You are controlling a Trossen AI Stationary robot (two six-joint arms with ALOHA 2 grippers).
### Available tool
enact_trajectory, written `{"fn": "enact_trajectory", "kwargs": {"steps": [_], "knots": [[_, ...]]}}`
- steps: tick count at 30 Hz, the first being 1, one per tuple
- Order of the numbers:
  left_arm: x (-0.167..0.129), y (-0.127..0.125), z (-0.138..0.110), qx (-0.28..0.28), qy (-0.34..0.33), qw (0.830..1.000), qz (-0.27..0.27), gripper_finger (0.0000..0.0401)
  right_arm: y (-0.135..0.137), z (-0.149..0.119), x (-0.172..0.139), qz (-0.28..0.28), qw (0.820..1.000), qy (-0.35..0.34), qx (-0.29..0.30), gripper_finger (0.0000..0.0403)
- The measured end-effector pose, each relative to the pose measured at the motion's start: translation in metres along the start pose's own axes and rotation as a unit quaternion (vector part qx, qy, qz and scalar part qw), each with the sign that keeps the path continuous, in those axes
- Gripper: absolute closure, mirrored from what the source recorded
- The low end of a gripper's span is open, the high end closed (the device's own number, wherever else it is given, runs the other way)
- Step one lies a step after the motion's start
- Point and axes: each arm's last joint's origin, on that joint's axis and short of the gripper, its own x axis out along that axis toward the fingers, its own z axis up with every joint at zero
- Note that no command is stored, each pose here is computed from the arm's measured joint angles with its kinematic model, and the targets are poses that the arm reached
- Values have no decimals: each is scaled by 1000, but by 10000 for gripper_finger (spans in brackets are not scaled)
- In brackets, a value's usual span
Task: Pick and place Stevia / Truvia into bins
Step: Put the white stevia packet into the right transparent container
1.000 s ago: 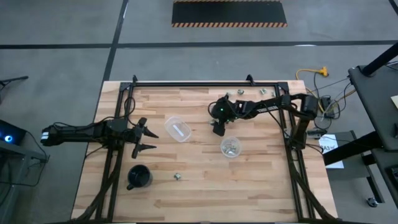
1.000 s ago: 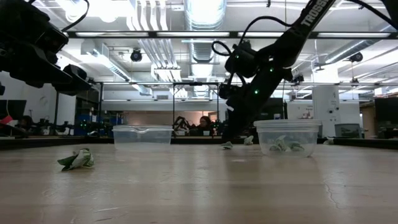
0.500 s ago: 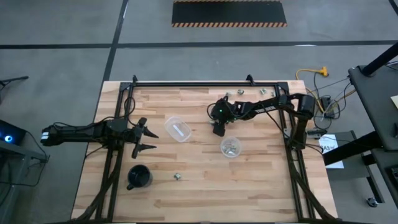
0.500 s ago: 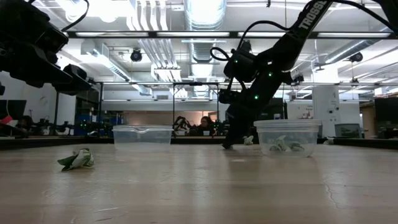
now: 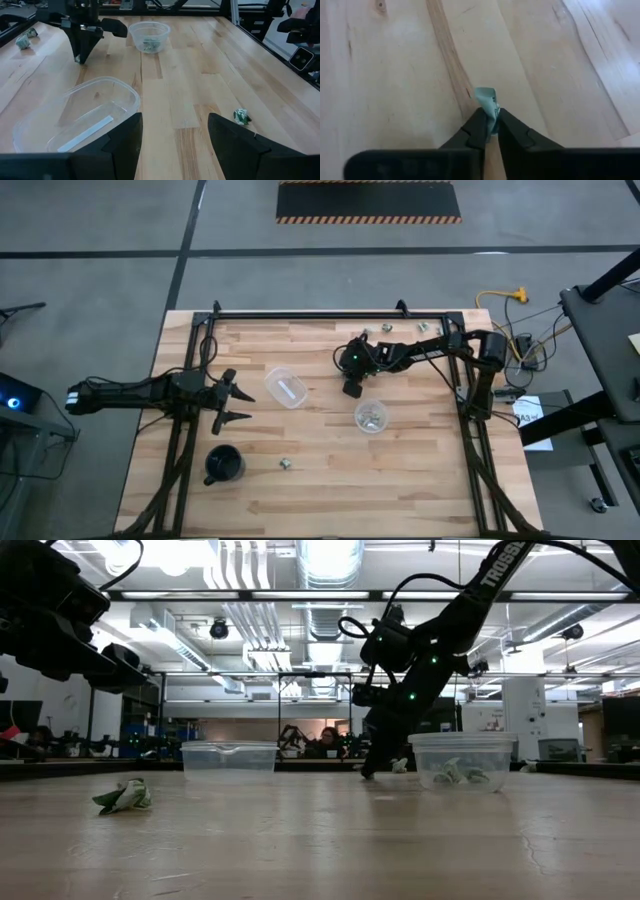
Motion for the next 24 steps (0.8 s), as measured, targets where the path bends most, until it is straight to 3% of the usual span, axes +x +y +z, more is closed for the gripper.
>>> {"fn": "enact_trajectory", "kwargs": {"steps": [8,14,20,24], "knots": [[0,0,0,0,0,1000,0,192,4,10,-3,52,999,-14,-1,383],[0,0,0,0,-1,1000,0,192,8,18,-6,141,990,-29,-2,383],[0,0,0,0,0,1000,0,192,17,26,-10,285,956,-65,-17,383],[0,0,0,0,0,1000,0,192,22,28,-14,344,935,-81,-36,383]]}}
